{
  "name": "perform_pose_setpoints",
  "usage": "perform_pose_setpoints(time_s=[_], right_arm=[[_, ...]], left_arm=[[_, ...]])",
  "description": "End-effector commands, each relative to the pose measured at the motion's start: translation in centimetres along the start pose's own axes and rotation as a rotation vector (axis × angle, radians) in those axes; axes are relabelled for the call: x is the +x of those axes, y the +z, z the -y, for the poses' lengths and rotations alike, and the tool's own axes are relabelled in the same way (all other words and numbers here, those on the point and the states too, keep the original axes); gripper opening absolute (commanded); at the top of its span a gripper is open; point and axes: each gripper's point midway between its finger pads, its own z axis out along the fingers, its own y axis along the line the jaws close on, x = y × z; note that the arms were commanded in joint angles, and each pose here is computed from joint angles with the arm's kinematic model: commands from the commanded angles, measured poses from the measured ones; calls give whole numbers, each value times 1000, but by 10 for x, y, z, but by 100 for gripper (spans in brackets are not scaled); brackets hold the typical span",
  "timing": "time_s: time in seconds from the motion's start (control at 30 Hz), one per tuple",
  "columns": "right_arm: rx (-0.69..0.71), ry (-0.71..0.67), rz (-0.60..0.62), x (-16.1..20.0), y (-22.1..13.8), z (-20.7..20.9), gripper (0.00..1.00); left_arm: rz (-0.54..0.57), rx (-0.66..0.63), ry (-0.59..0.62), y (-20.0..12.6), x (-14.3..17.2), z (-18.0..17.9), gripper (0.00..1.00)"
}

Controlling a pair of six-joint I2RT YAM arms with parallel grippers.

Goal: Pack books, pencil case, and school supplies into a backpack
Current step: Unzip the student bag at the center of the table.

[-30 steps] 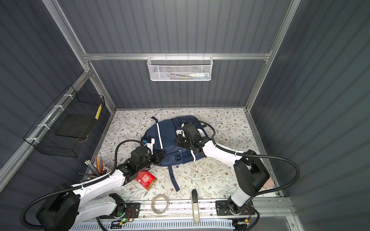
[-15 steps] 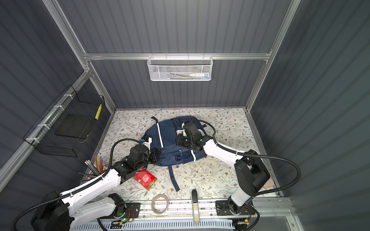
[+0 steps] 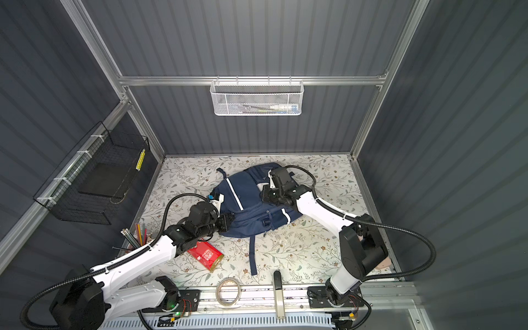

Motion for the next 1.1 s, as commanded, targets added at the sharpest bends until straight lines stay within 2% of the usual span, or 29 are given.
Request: perform_pose_setpoints(time_s=[0.0, 0.07, 0.13, 0.23, 0.3, 0.47, 0.6, 0.87, 0.93, 1.07], right_arm=[[20, -117, 123, -20, -27, -2, 54], [53, -227, 173, -17, -42, -5, 63], [23, -358, 211, -9, -56, -14, 70], [-22, -551, 251, 7, -68, -26, 74], [-53, -667, 244, 19, -71, -37, 76], [-33, -853, 151, 51, -56, -68, 76], [-14, -1106, 96, 73, -31, -78, 74], [-69, -1399, 180, 82, -13, -83, 70], [-64, -1415, 168, 84, -7, -81, 66], [-39, -1440, 136, 87, 6, -73, 47]], left_arm=[[-25, 74, 53, 2, 5, 24, 0], [-23, 108, 62, 1, 2, 32, 0], [-25, 132, 77, -1, 0, 39, 0], [-36, 151, 109, -4, -2, 45, 0], [-36, 113, 113, -7, -3, 39, 0], [-31, 24, 151, -18, -7, 25, 0], [-61, 4, 180, -21, -5, 24, 0], [-46, 35, 168, -21, -6, 28, 0], [-46, 46, 163, -21, -6, 30, 0], [-37, 42, 169, -24, -8, 30, 0]])
